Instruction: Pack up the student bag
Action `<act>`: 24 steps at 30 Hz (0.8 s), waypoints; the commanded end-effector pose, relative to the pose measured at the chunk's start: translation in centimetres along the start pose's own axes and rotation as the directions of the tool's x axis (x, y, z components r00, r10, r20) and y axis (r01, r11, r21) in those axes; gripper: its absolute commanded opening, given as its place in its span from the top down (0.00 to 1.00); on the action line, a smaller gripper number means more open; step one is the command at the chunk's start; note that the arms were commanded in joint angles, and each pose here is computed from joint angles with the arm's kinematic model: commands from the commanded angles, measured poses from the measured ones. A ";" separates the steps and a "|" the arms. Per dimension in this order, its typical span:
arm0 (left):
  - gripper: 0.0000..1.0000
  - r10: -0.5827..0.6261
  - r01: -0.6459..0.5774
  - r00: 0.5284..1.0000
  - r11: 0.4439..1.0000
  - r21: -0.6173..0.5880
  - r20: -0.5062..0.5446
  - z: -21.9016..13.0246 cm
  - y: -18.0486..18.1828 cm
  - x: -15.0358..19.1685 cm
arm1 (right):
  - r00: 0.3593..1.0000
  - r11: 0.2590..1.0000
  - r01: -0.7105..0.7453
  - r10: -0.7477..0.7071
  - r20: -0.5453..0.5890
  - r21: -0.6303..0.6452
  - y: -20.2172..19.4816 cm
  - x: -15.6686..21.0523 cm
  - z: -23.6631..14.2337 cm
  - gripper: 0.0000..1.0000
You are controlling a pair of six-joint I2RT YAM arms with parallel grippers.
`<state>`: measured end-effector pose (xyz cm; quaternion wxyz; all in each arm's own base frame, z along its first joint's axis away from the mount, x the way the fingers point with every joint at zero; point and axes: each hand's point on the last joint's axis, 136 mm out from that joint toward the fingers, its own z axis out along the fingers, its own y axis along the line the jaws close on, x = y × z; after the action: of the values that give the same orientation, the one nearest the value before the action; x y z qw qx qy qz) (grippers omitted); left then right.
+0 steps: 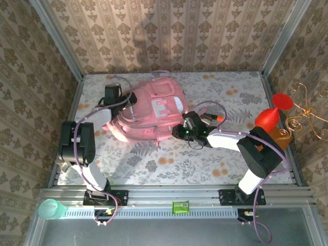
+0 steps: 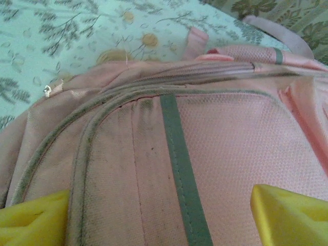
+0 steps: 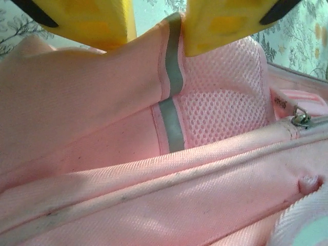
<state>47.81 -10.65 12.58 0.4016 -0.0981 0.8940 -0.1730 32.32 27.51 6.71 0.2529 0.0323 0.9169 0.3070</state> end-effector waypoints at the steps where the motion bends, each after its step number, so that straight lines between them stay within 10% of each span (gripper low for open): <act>1: 0.16 0.064 -0.062 0.997 0.997 -0.051 0.050 -3.3 0.1 -1.1 | 0.987 0.990 0.116 -0.123 0.099 0.076 0.6 -3.0 -2.9 0.60; 12: 0.12 0.193 -0.166 0.974 0.964 -0.207 0.118 -12.9 0.6 6.9 | 0.973 0.981 0.081 -0.116 0.199 0.175 -2.5 -11.8 -5.4 0.26; 24: 0.08 0.365 -0.352 0.931 0.898 -0.263 0.001 -10.9 -2.1 10.4 | 0.992 0.999 -0.047 0.045 0.116 0.022 -3.2 -14.9 1.6 0.27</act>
<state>32.03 -13.44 12.08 0.4207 0.0083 0.9071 -0.0089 45.78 20.95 9.51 0.3058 0.0787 0.9143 0.2537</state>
